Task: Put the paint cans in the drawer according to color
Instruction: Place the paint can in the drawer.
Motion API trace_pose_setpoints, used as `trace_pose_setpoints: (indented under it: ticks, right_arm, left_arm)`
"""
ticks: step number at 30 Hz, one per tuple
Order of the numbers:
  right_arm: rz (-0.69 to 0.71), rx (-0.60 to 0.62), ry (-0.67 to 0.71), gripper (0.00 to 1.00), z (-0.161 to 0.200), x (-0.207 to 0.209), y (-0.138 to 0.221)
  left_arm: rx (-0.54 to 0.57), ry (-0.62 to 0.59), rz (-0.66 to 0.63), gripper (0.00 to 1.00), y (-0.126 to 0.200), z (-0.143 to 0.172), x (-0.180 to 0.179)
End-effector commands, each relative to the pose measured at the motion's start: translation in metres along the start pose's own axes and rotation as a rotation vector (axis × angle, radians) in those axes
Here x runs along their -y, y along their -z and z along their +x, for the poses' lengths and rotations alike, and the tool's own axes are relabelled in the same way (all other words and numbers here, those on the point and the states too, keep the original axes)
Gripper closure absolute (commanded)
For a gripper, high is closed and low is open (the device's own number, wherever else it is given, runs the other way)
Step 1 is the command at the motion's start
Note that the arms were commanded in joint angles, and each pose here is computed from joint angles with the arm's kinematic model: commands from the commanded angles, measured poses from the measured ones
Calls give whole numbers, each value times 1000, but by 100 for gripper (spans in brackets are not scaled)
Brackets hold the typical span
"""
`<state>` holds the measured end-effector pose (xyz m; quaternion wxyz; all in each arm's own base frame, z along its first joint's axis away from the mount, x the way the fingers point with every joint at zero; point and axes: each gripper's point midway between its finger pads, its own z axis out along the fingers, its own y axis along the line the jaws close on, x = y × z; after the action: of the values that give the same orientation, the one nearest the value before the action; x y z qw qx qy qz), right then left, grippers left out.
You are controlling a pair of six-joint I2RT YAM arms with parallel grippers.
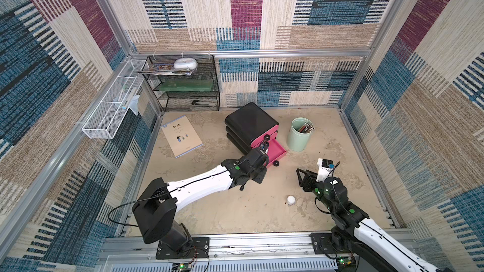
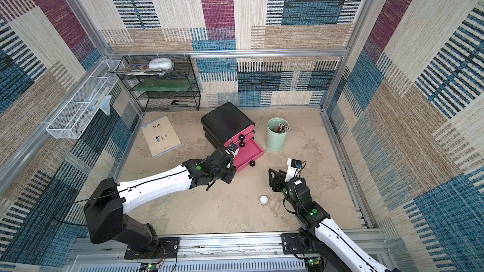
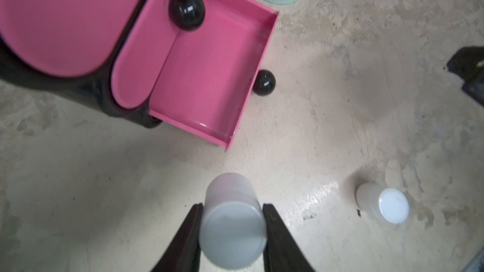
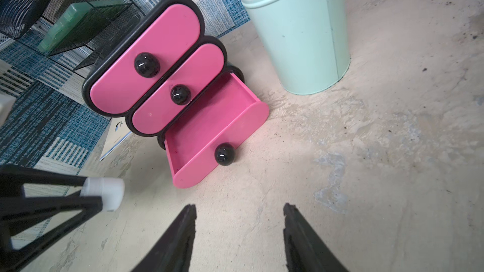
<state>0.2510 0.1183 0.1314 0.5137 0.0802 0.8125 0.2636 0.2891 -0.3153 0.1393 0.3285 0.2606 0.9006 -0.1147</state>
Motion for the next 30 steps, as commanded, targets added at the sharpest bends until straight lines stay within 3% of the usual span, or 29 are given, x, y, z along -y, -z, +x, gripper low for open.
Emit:
trace_pose_setpoints:
  ticks: [1,16,30]
  right_arm:
    - [-7,28,-8,42,-8,-4,0]
    - [-3,39,-17,42,-12,-4,-1]
    - [4,35,-6,42,-12,-3,0]
  left_arm:
    - [45,-64,-41,69,-11,-25,-8]
    - [3,-116,-131,69,-73,-41,-12]
    - [-71,-106,-140,66,-112,-26,-17]
